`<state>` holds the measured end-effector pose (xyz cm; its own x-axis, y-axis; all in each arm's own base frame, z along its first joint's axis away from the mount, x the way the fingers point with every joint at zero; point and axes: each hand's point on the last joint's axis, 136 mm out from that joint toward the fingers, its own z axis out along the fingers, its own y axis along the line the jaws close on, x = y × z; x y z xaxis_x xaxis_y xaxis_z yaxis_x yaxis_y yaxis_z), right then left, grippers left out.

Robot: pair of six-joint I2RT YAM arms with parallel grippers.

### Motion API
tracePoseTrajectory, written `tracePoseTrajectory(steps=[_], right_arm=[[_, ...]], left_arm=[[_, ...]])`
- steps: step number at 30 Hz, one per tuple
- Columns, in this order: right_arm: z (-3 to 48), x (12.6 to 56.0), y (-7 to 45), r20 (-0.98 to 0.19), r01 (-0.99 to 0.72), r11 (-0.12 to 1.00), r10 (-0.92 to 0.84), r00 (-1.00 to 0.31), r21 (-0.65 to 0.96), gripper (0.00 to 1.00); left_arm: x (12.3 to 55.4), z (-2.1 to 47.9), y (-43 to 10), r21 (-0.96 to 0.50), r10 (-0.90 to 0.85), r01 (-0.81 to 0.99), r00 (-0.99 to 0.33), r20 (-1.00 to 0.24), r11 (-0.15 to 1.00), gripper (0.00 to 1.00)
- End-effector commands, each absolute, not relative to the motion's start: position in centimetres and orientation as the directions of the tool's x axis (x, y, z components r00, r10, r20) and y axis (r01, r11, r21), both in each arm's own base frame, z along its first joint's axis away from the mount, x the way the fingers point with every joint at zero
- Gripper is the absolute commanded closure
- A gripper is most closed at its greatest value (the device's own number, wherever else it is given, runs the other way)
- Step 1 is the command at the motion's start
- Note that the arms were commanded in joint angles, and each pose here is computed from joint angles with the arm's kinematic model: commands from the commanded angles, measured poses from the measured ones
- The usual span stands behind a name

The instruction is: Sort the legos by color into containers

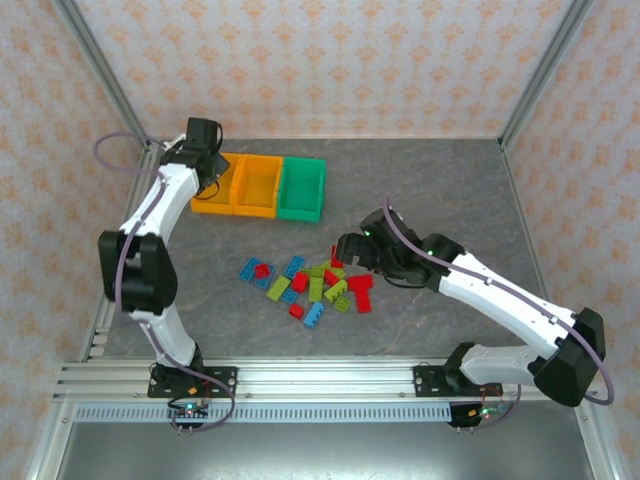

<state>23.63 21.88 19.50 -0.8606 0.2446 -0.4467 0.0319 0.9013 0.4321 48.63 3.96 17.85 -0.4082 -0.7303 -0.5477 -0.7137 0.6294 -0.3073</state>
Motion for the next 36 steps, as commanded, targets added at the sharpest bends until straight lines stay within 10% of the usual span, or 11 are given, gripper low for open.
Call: tracePoseTrajectory(steps=[1, 7, 20, 25, 36], right_arm=[[20.4, 23.0, 20.2, -0.480, 0.052, 0.907, 0.269, -0.835, 0.418, 0.01], [20.6, 23.1, 19.1, -0.513, 0.063, 0.918, 0.275, -0.813, 0.392, 0.01], [15.9, 26.6, 22.7, -0.470, 0.029, 0.972, 0.138, -0.872, 0.231, 0.01], [12.1, 29.0, 25.7, -0.417, 0.022, 0.974, 0.116, -0.902, 0.224, 0.09], [5.6, 32.4, 28.4, -0.312, 0.078, 0.975, 0.141, -0.939, 0.207, 0.42]], left_arm=[[50.9, 16.9, 4.9, -0.290, -0.733, -0.718, -0.436, -0.522, 0.633, 0.37], [51.8, 18.4, 4.3, -0.328, -0.734, -0.684, -0.459, -0.501, 0.652, 0.15], [36.9, 28.4, -8.3, -0.400, -0.405, -0.162, -0.638, -0.655, 0.902, 0.14], [29.4, 28.2, -11.6, -0.287, -0.056, 0.206, -0.716, -0.696, 0.936, 0.01], [26.6, 23.7, -9.7, -0.154, 0.079, 0.234, -0.752, -0.654, 0.960, 0.00]])
